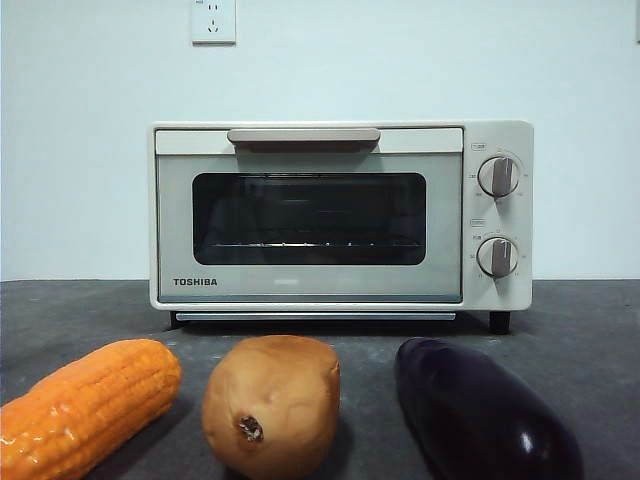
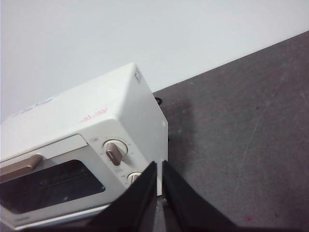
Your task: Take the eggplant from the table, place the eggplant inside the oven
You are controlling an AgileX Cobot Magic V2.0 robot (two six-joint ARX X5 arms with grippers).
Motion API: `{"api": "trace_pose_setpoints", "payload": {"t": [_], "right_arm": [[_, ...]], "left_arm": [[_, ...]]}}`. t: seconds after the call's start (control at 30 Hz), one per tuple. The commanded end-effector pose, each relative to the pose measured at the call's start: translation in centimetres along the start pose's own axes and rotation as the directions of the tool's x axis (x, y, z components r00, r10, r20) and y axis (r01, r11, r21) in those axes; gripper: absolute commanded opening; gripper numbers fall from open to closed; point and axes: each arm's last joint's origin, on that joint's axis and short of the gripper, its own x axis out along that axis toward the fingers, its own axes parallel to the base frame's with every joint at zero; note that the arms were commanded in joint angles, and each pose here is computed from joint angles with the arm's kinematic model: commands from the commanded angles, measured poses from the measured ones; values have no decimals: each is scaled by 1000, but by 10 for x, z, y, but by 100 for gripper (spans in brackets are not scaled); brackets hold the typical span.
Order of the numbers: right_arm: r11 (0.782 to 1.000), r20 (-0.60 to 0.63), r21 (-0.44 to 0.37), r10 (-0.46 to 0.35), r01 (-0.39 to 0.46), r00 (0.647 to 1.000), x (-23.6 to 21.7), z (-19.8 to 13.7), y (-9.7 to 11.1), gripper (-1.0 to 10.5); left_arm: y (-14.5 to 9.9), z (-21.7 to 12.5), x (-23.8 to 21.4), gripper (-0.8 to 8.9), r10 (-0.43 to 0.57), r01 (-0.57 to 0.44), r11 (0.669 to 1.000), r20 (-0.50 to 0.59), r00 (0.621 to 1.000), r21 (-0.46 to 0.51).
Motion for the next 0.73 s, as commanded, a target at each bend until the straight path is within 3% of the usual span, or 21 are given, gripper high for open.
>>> {"api": "trace_pose_setpoints", "payload": {"t": [0.03,0.23,0.33,0.47,0.57,0.63,0.73], "right_arm": [[998,-46,-53,34,-37,998,-2,18,11,4],[994,-243,-53,80,-96,967,3,40,24,4],[986,-355,-25,148,-167,923,7,45,30,4],[958,-504,48,269,-284,821,15,44,39,32],[921,-594,129,369,-369,715,23,37,45,193],[905,-642,154,396,-396,657,29,32,49,287],[884,-707,177,419,-432,569,38,22,59,326]], "left_arm": [[-10,19,0,4,-5,6,999,-13,1000,47],[-24,47,7,4,-44,53,995,-111,993,83],[-29,56,11,4,-75,87,994,-173,982,66],[-33,64,17,4,-131,146,988,-222,966,52],[-34,67,20,4,-144,159,986,-232,962,46],[-34,68,21,4,-144,159,986,-236,961,46],[-34,68,21,4,-144,159,986,-236,961,46]]}}
